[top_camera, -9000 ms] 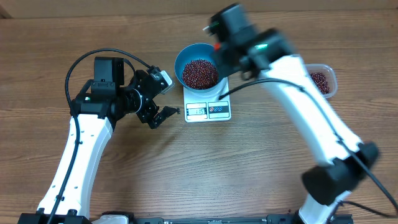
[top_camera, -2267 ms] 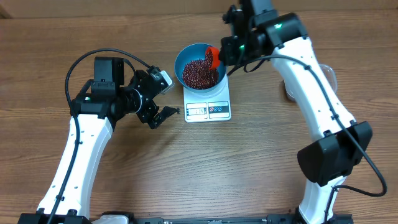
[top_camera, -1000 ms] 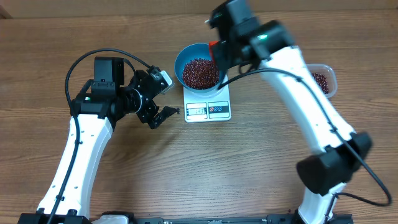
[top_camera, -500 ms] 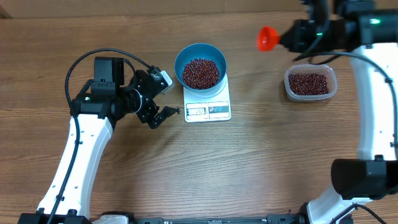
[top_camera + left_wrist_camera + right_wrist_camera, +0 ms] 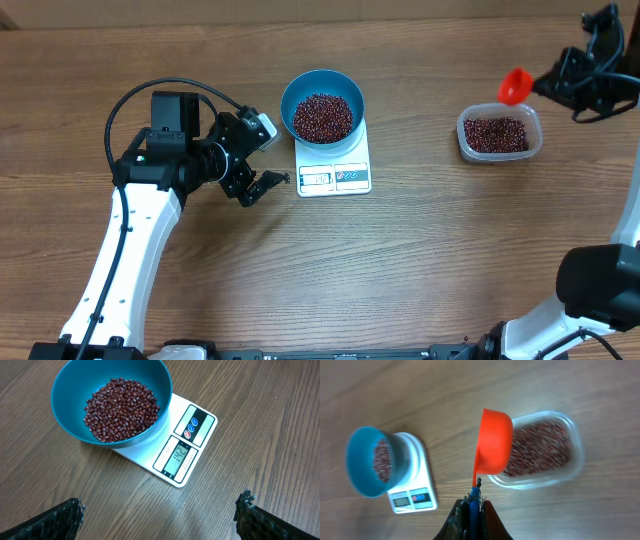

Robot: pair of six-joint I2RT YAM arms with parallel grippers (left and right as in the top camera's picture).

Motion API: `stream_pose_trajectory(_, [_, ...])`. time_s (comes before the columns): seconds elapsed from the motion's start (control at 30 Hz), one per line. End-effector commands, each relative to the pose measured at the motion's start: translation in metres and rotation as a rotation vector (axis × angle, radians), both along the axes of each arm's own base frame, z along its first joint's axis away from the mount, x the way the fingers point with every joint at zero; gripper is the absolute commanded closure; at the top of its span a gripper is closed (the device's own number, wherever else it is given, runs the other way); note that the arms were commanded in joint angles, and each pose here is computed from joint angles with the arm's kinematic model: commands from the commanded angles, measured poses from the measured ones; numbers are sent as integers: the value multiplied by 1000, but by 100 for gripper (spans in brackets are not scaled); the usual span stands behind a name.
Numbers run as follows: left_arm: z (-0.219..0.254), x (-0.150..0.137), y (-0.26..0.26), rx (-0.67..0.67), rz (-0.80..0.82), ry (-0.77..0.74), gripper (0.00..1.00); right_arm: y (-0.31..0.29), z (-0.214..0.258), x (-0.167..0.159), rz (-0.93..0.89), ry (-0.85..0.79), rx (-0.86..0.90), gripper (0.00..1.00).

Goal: Scoop item into bowl and weigh 150g on scale
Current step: 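Lift the empty scoop with right gripper away toward the right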

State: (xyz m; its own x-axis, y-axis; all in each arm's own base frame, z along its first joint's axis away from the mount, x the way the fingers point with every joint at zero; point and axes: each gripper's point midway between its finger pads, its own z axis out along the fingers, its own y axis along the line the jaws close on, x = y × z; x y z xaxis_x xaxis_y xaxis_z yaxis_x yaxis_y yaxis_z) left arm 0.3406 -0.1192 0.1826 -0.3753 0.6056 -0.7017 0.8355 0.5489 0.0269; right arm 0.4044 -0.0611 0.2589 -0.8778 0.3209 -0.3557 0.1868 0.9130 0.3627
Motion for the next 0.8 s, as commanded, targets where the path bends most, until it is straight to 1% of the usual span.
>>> stream_pose_trajectory(0.0, [1,-2,-1,-19,3,11,0,-13,-17,-7,-25,42,-56,96])
stream_pose_trajectory(0.33, [1,-2,-1,-19,3,11,0,-15,-75,-13,-29,134,-53,96])
stream_pose_trajectory(0.57, [1,-2,-1,-19,3,11,1,-15,-108,-9,20,127,-67,96])
stream_pose_trajectory(0.77, [1,-2,-1,-19,3,11,1,-14,-130,-6,23,114,-62,96])
